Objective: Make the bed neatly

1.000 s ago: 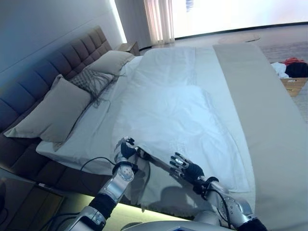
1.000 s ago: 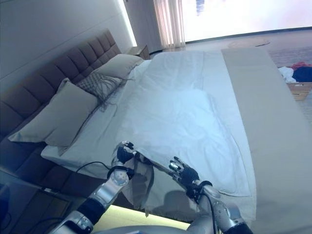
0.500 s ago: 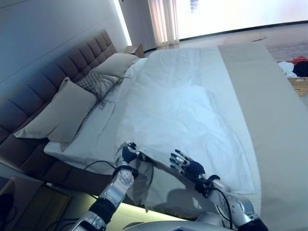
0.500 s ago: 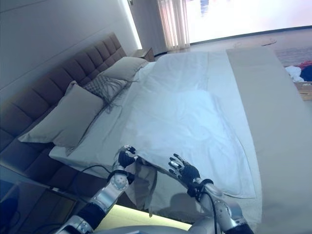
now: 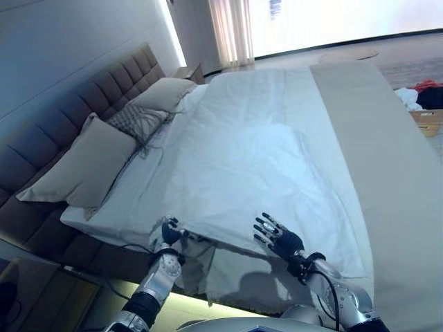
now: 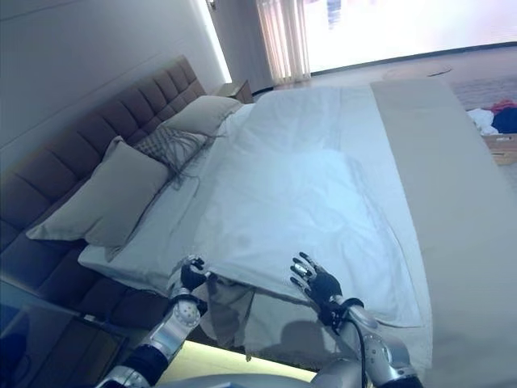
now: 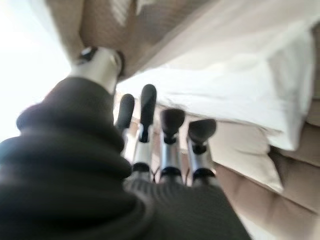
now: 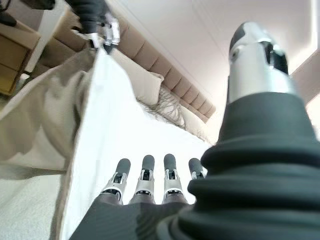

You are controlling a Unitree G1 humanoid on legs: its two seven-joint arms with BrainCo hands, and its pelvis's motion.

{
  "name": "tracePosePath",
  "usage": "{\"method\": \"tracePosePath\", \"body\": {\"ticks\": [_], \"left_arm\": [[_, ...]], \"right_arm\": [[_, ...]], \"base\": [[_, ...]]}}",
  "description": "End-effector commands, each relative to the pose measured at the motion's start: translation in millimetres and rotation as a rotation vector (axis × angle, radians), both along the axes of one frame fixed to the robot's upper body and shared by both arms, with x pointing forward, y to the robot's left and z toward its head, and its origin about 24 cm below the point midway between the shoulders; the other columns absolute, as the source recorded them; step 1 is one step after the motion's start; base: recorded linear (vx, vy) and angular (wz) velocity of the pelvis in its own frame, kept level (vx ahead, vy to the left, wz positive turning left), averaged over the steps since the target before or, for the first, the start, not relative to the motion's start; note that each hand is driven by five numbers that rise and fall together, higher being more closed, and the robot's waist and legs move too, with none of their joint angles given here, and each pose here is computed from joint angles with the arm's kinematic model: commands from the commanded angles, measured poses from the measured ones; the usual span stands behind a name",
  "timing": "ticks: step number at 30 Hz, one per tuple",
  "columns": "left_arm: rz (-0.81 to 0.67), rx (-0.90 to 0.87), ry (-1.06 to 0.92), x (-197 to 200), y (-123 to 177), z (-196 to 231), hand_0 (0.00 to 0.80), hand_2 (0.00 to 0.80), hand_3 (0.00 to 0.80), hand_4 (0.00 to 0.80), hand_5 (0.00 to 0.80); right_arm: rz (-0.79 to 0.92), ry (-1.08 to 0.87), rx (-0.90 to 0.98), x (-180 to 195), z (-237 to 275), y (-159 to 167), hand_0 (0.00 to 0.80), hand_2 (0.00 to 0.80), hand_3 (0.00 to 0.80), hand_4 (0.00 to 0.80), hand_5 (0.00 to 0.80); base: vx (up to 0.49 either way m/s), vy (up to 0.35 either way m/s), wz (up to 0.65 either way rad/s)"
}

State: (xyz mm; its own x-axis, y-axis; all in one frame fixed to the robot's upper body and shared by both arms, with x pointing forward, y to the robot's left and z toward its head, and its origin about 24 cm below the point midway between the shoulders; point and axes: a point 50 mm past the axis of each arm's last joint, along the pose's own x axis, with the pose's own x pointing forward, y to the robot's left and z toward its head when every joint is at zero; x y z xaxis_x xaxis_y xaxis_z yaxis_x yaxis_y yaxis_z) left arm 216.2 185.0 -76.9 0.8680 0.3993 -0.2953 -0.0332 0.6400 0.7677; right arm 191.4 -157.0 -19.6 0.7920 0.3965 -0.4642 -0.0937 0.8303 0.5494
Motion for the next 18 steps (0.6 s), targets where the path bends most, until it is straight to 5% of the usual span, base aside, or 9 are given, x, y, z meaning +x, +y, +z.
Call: {"method": "tracePosePath", "body": {"ticks": [1,18], "left_arm": [[0.149,0.162,-0.16,13.7,62.1,28.4,0.8,0.8,0.8,0.8,0.8],[0.51,0.437,-0.08,-51.4,187.3,45.1,0.8,0.8,0.8,0.8,0.8]], "right_arm": [[-0.023,-0.07,0.1,6.5,10.7,8.2,0.0,0.0,0.0,0.0,0.0],[-0.107,-0.025,-0.008,-17.0,5.9,-55.5,0.0,0.0,0.0,0.0,0.0]], "base": [[0.019,0.107,-0.05],[-0.024,0.088,-0.01]]}}
